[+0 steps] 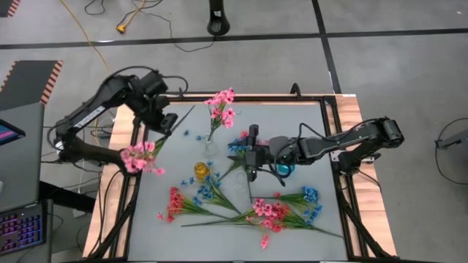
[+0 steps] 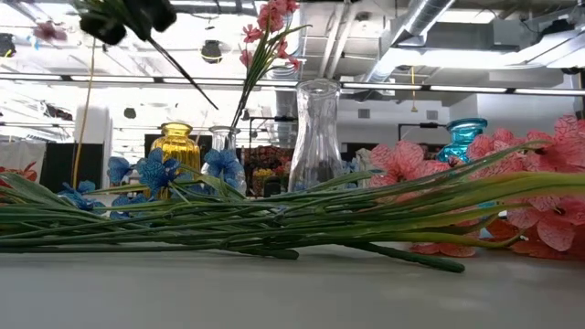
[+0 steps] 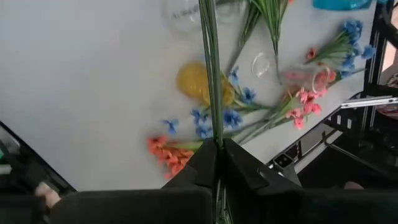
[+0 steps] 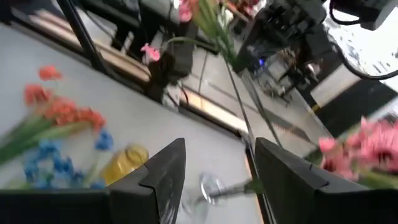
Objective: Sort flowers into vase by color
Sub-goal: Put the top pink flowers into the top transparent vase
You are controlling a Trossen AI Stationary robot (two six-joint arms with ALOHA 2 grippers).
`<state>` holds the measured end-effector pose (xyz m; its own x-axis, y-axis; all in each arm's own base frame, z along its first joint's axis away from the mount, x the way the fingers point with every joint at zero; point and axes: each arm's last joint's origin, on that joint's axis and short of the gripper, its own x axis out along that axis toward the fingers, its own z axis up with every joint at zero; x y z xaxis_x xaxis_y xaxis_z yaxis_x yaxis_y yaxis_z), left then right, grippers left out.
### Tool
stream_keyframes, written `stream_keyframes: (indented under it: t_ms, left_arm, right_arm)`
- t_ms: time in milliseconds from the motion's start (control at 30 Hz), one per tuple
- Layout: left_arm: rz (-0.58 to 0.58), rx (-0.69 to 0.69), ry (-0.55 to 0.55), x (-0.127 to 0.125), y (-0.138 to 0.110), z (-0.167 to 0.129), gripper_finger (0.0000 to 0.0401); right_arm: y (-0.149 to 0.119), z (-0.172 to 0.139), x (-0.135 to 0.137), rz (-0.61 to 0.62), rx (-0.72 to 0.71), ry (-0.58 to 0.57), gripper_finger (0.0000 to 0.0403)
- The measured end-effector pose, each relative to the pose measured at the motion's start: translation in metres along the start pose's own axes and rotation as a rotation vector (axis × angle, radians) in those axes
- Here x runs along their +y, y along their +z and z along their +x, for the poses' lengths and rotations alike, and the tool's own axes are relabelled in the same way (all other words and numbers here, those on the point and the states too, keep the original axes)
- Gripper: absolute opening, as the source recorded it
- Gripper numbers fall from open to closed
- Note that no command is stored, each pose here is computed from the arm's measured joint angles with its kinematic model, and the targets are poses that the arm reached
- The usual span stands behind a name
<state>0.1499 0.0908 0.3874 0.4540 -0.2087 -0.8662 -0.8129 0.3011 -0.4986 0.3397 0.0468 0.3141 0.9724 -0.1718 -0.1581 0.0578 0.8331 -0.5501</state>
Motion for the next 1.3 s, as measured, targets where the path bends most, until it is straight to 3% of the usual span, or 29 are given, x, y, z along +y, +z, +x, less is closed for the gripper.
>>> stream_keyframes:
  t_ms: [400,600,867,1000,1300]
  left_arm:
    - [-0.037,0.058,0.047,-0.027,-0.055,0.009,0.0002]
    - [-0.005,0.066,-0.018,-0.051,-0.065,0.023,0.0002]
    - [0.027,0.1,-0.065,-0.078,-0.076,0.044,0.0002]
    - [0.049,0.138,-0.062,-0.09,-0.078,0.058,0.0002]
    - [0.088,0.195,-0.08,-0.105,-0.08,0.076,0.0002]
  right_arm:
    - [0.016,-0.003,0.001,0.02,-0.191,0.054,0.0219]
    - [0.019,0.006,0.012,-0.024,-0.263,0.026,0.0219]
    - [0.014,0.054,0.044,-0.253,-0.208,-0.001,0.0219]
    - [0.02,0.076,0.049,-0.26,-0.173,-0.051,0.0219]
    - [0.022,0.099,0.064,-0.309,-0.085,0.034,0.0219]
